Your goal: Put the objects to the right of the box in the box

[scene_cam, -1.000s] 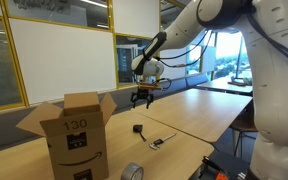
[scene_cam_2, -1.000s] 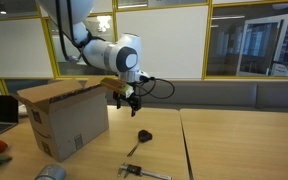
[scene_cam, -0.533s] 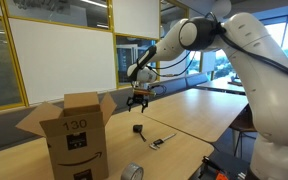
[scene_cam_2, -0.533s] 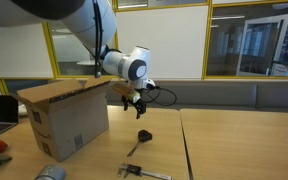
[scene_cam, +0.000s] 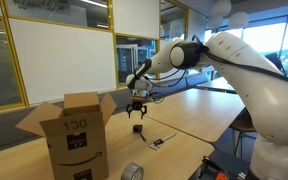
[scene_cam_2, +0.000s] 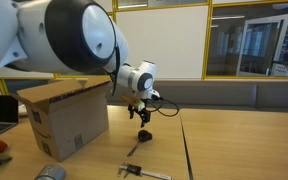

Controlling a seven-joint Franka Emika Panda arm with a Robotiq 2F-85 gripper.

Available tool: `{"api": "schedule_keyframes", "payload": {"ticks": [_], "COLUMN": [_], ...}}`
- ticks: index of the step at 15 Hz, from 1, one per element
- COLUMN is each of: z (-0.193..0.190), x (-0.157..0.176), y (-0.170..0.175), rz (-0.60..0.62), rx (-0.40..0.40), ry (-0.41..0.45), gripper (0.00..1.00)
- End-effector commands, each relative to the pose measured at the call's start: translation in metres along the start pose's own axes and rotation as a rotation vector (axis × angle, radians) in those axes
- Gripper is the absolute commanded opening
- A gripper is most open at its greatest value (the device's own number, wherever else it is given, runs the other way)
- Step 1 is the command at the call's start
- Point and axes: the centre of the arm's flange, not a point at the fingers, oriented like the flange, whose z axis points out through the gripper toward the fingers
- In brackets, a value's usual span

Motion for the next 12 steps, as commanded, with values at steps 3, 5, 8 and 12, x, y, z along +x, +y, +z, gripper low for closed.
{"api": "schedule_keyframes", "payload": {"ticks": [3, 5, 8, 12], "z": [0.026, 0.037, 0.049, 0.064], "x": [0.046, 0.054, 0.062, 0.072], "y": [0.002, 0.007, 0.008, 0.009], "rz": [0.060, 0.075, 0.109, 0.137], "rx": [-0.017, -0.025, -0.023, -0.027], "ry": [-0.052, -0.069, -0.086, -0.106], "gripper": [1.00, 1.00, 1.00, 1.00]}}
